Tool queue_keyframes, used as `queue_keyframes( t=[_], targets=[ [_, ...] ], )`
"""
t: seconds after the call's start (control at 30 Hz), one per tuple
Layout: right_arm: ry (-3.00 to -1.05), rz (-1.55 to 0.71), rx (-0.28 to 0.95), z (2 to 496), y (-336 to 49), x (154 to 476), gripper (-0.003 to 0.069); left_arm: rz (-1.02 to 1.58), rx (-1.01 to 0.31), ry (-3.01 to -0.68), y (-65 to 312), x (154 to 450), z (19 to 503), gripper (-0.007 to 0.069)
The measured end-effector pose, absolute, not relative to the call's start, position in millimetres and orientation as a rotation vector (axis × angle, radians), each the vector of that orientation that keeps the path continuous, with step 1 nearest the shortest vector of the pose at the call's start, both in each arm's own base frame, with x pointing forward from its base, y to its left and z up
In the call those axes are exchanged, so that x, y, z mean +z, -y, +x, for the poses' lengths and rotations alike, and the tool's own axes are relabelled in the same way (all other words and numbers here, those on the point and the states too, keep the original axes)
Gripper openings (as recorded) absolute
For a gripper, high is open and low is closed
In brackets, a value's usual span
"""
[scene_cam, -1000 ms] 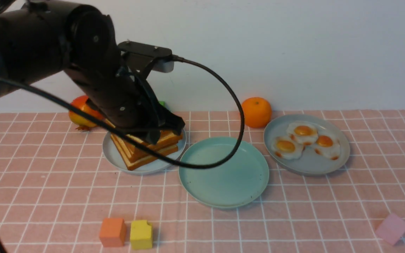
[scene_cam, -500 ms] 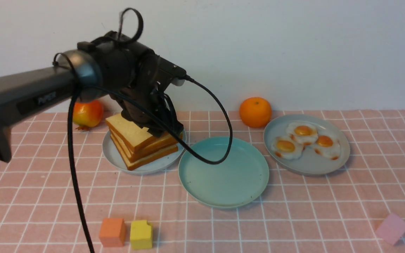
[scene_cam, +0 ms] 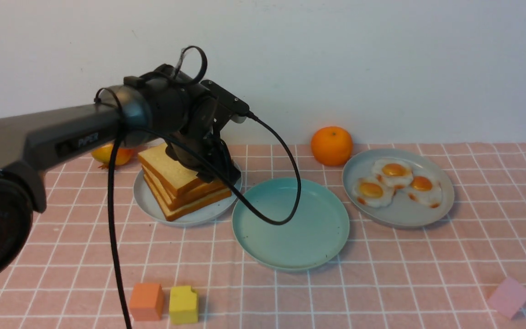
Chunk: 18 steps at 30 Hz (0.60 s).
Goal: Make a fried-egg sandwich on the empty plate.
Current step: Use the left arm to grab a slice of bread
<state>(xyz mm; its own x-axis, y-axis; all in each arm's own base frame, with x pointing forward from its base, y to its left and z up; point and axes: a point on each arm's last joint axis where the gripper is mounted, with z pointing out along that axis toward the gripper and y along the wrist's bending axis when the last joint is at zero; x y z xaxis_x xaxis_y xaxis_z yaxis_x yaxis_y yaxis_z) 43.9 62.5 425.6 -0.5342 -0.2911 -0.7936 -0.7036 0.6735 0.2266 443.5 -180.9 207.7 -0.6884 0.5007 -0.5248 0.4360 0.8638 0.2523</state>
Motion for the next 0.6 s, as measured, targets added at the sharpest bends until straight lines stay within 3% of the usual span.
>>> queue_keyframes(
  t=[0.43,0.5,0.6],
  targets=[
    [-2.126,-0.763,0.695,43.8,-62.4,425.9,0.0118,0.667,0.125,-2.441,181.8,206.7,443.2,0.0375],
    [-2.126,-0.763,0.695,43.8,-62.4,425.9,0.012,0.667,0.126,-2.441,181.9,206.3,443.4,0.0354],
    [-2.126,-0.763,0.695,43.8,-62.4,425.9,0.012,0.662,0.119,-2.447,182.3,205.9,443.4,0.0265]
  ],
)
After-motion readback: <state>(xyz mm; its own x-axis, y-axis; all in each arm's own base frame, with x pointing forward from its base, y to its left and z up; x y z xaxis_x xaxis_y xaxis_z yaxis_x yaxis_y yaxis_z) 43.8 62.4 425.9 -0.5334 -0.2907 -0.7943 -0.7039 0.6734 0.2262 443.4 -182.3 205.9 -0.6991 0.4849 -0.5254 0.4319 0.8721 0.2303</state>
